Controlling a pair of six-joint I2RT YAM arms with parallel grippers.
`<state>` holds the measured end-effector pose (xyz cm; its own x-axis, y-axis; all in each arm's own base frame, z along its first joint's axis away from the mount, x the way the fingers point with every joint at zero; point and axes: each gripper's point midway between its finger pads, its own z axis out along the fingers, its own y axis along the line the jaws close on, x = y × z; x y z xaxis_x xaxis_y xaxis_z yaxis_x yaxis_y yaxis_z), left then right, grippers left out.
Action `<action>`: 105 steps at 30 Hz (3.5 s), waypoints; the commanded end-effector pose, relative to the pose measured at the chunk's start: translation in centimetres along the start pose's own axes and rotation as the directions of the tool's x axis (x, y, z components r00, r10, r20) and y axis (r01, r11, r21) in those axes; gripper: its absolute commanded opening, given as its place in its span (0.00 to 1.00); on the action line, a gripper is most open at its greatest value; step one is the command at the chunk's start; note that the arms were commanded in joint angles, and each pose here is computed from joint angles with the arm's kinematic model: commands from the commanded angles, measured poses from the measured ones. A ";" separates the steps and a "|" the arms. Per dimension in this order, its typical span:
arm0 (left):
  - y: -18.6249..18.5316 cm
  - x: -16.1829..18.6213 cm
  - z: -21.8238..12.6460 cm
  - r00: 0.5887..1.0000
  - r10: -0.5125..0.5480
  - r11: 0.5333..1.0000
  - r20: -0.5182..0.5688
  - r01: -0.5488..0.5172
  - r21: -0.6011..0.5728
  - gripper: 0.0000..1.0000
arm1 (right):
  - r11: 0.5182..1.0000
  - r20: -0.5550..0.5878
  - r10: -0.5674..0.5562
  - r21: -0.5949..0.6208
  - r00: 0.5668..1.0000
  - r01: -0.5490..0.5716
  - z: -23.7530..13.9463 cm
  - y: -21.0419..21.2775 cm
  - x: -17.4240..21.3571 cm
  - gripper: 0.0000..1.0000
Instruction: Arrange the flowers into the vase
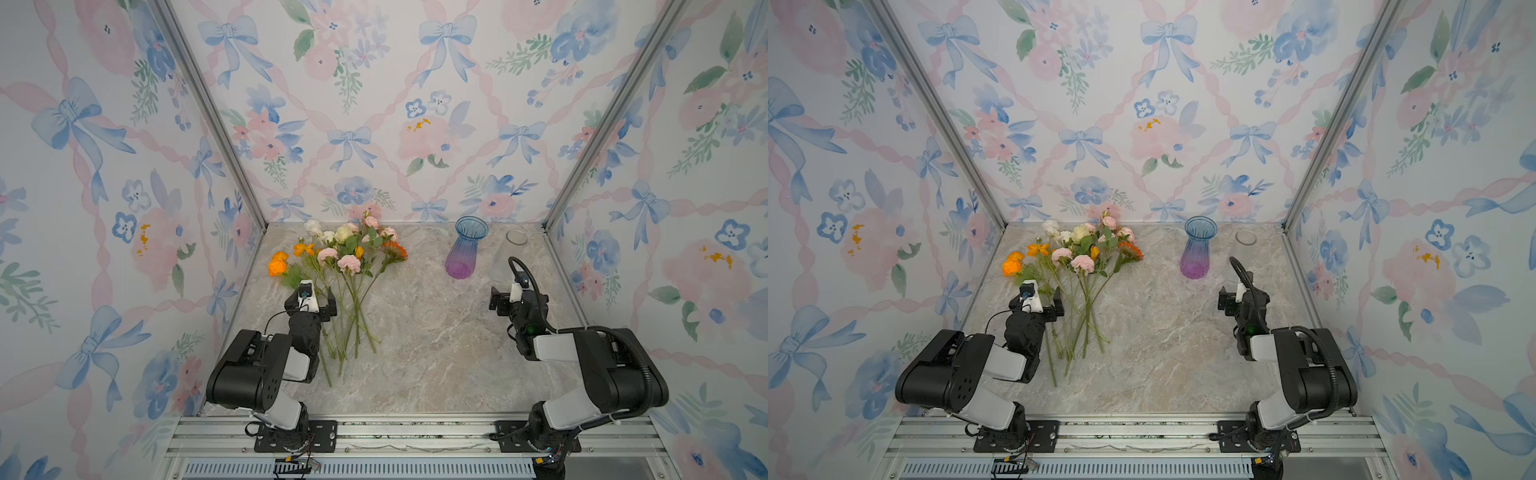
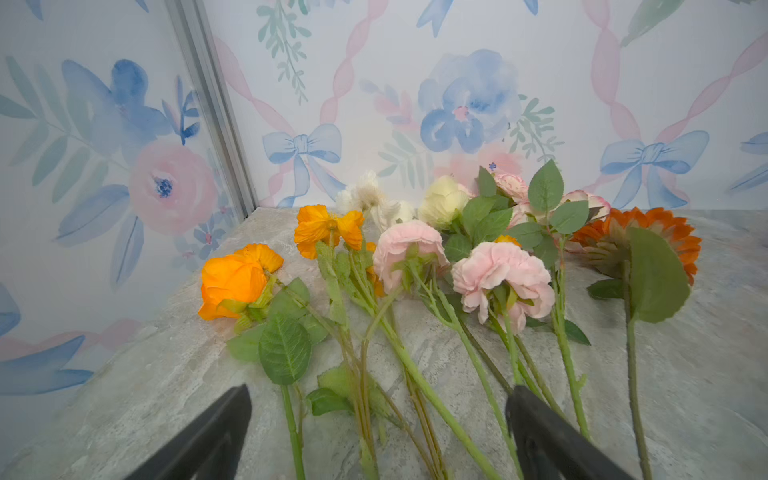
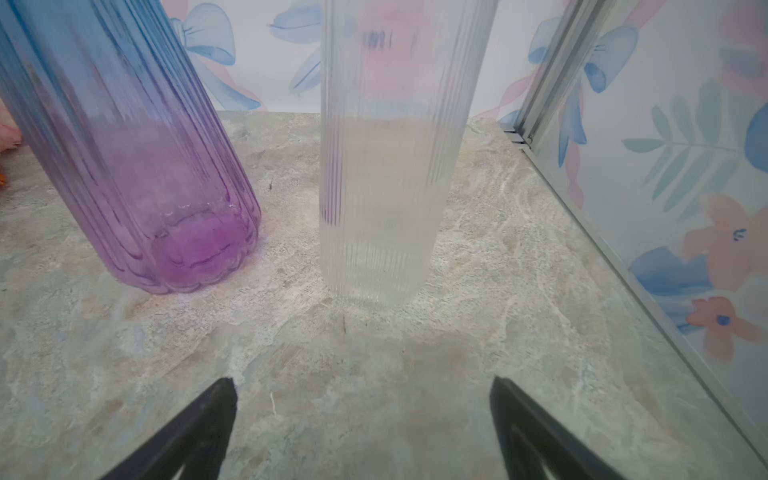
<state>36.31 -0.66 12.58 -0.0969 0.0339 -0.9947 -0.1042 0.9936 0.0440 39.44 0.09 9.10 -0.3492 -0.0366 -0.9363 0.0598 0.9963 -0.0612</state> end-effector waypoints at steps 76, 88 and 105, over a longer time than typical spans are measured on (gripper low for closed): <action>-22.6 -19.3 -7.4 0.993 0.073 0.663 0.095 -0.120 0.739 0.98 | 0.967 0.177 -0.034 -0.244 0.984 0.078 -0.1 11.4 -13.2 0.97; -23.4 -19.1 -8.0 0.995 0.058 0.621 0.081 -0.099 0.778 0.98 | 0.975 0.172 0.019 -0.220 0.985 0.020 5.3 11.8 -12.2 0.97; -23.7 -19.0 -8.3 0.994 0.064 0.600 0.087 -0.108 0.793 0.98 | 0.967 0.267 0.065 -0.256 0.962 0.006 7.9 12.6 -13.9 0.97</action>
<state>32.97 -25.38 30.71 -0.0371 0.1147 -0.9927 0.7139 0.6982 0.0540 51.48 12.37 16.82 -0.1461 -0.0206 -0.9891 -0.1773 0.9841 0.0057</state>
